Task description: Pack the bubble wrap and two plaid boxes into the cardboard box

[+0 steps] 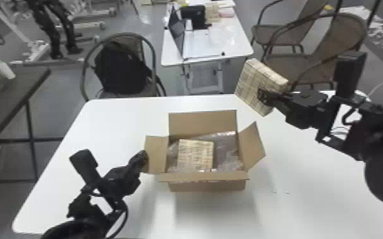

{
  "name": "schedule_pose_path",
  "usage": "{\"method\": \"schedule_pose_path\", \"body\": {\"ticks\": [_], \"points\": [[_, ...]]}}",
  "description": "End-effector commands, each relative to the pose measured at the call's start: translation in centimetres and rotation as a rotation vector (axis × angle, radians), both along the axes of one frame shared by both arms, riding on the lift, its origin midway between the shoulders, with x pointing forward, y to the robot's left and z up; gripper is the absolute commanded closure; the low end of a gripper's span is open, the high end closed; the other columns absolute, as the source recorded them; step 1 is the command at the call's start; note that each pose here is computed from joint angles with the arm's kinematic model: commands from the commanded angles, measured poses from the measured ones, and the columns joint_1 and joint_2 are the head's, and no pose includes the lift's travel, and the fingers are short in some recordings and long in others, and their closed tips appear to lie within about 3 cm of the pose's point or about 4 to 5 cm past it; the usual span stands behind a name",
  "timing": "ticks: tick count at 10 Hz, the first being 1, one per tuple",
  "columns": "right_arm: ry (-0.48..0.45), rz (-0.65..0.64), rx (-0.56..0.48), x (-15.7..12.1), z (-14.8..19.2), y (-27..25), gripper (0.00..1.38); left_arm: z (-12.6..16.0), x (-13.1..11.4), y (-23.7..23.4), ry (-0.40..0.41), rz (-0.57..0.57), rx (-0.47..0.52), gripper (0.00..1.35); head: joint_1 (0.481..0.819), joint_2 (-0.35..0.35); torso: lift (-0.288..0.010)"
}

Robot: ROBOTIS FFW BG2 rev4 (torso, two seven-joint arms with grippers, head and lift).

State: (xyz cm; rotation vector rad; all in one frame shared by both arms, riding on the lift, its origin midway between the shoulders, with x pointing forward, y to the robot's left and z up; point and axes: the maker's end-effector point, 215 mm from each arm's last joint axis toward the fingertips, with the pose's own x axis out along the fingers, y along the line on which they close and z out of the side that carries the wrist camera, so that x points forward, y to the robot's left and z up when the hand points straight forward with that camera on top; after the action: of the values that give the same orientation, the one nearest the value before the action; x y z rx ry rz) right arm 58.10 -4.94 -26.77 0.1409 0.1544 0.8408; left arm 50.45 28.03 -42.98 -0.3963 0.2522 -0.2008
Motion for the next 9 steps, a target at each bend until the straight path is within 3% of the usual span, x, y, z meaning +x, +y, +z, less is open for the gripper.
{"method": "schedule_pose_path", "body": {"ticks": [1, 3, 5, 7, 9], "points": [[0.062, 0.162, 0.001, -0.9, -1.8, 5.6, 0.97, -0.1, 0.1, -0.2, 0.001, -0.002, -0.003, 1.21, 0.695, 0.23, -0.071], [0.174, 0.35, 0.036, -2.5, -4.7, 9.6, 0.97, 0.0, 0.3, -0.4, 0.001, -0.006, -0.001, 1.21, 0.695, 0.295, -0.071], [0.302, 0.418, 0.085, -3.5, -7.2, 10.3, 0.98, -0.1, 0.3, -0.5, 0.003, -0.008, 0.001, 1.21, 0.695, 0.325, -0.071], [0.418, 0.454, 0.016, -4.6, -9.7, 9.5, 0.97, -0.1, 0.3, -0.5, 0.004, -0.008, 0.004, 1.21, 0.695, 0.333, -0.071], [0.49, 0.514, 0.028, -5.8, -10.9, 9.6, 0.97, 0.0, 0.7, -0.9, 0.0, -0.016, 0.006, 1.21, 0.695, 0.332, -0.071]]}}
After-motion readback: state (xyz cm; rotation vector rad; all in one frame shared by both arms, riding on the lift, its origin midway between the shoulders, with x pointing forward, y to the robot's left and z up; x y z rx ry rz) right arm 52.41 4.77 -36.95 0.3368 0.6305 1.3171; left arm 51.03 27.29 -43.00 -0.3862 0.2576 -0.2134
